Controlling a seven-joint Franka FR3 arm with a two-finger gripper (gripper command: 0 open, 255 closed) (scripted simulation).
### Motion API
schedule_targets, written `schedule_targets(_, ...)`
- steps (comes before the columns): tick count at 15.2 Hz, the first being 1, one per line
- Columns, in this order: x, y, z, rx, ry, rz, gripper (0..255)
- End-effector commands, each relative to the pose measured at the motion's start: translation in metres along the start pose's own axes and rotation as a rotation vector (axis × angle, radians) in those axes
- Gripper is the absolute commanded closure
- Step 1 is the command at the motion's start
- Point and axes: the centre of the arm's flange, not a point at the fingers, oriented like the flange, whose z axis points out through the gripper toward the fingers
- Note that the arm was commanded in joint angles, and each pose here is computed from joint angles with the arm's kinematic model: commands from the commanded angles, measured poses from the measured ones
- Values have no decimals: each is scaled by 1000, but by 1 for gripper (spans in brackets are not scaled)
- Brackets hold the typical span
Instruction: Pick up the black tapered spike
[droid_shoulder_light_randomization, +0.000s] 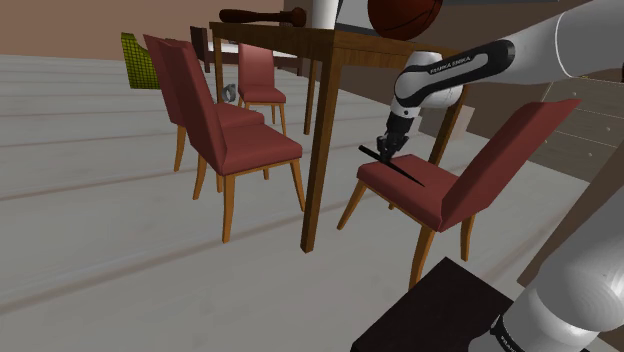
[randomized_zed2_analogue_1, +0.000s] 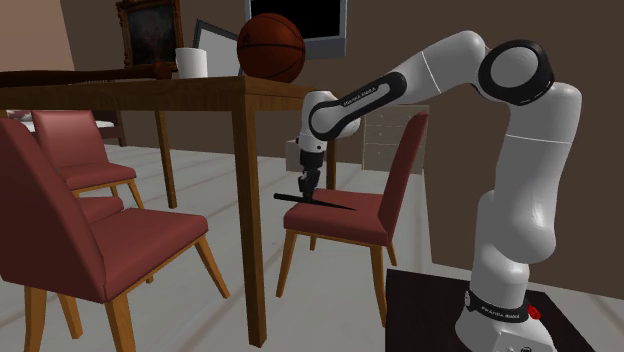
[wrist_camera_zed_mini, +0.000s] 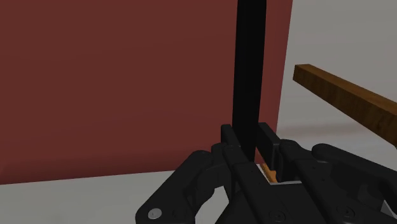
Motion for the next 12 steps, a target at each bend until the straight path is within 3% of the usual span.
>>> schedule_targets(1,-2,0,-1,2,-20,2,255)
schedule_targets(12,4,-1,-59,2,-20,2,255)
